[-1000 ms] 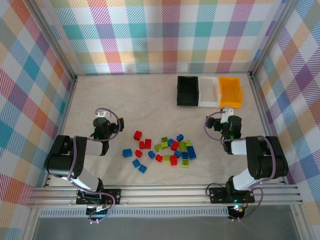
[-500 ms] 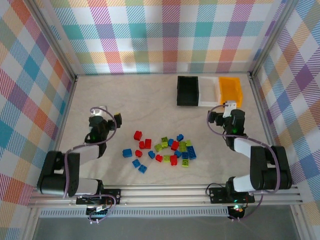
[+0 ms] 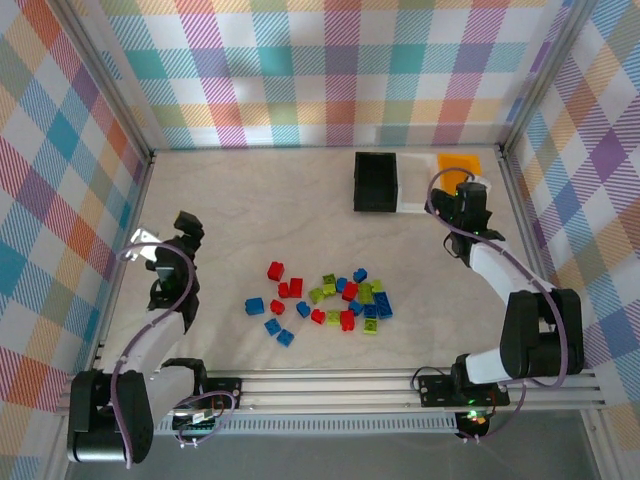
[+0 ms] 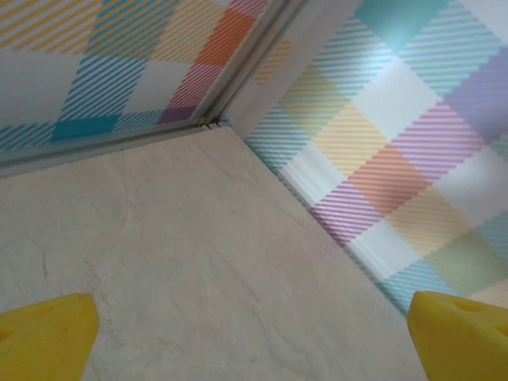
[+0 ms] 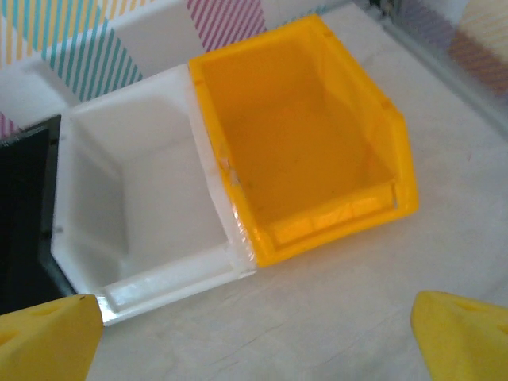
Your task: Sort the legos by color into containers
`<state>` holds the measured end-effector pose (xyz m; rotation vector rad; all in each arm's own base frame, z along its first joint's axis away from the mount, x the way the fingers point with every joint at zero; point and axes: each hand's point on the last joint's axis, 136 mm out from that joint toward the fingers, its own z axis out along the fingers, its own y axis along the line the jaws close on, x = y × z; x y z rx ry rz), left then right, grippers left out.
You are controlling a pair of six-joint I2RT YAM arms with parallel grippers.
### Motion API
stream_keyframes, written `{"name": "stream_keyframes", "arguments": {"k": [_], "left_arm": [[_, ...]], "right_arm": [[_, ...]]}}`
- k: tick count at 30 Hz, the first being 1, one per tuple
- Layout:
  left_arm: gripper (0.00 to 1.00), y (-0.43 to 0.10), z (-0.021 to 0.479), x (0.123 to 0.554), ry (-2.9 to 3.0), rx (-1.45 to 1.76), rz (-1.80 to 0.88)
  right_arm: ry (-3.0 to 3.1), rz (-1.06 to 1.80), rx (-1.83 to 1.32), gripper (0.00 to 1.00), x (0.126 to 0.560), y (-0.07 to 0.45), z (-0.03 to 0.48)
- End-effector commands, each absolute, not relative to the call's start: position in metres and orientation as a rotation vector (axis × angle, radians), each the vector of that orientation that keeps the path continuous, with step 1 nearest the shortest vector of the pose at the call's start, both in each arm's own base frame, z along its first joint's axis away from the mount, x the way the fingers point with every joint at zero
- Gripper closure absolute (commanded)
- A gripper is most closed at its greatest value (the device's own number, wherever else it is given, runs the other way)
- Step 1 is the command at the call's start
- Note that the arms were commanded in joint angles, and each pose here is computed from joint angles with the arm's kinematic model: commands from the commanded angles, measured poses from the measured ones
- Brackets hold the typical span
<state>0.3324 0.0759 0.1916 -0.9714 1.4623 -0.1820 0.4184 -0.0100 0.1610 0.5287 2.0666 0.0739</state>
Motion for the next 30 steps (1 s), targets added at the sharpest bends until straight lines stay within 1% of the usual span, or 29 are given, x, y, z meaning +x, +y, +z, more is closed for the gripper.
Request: {"name": "stream_keyframes", "arguments": {"k": [1, 3, 6, 10, 14, 17, 18, 21, 22, 25, 30], "left_arm": [[0.0, 0.073, 0.191, 0.34, 1.496, -1.062, -0.363], [0.0, 0.067, 0.191, 0.346, 1.569, -1.055, -0.38], [0.0, 0.055, 0.192, 0.356, 1.598, -1.015, -0.45], [0.0, 0.046, 0.19, 0.36, 1.584, -1.017, -0.546], [0.0, 0.021, 0.189, 0.371, 1.719, -0.914, -0.615], [0.0, -0.012, 0.184, 0.381, 1.865, -0.817, -0.673], [0.02, -0.023, 0.18, 0.383, 1.916, -0.798, -0.686], [0.11, -0.055, 0.169, 0.384, 2.057, -0.728, -0.723], [0.13, -0.066, 0.164, 0.383, 2.107, -0.704, -0.726], [0.14, -0.086, 0.155, 0.377, 2.223, -0.639, -0.698], [0.14, -0.101, 0.144, 0.368, 2.309, -0.607, -0.734]], "right_arm": [[2.05, 0.324, 0.833, 0.0, 0.395, -0.013, 0.142], [2.038, 0.497, 0.78, 0.0, 0.398, -0.004, 0.143], [2.018, 0.564, 0.784, 0.0, 0.401, 0.0, 0.141], [2.03, 0.636, 0.684, 0.0, 0.401, 0.015, 0.16], [2.213, 0.601, 0.444, 0.0, 0.409, 0.055, 0.173], [2.331, 0.536, 0.237, 0.0, 0.42, 0.101, 0.174], [2.376, 0.525, 0.183, 0.0, 0.426, 0.115, 0.172], [2.469, 0.527, 0.046, 0.0, 0.444, 0.156, 0.16], [2.481, 0.511, 0.01, 0.0, 0.451, 0.169, 0.157], [2.509, 0.484, -0.052, 0.0, 0.473, 0.198, 0.15], [2.544, 0.395, -0.049, 0.0, 0.508, 0.223, 0.131]]}}
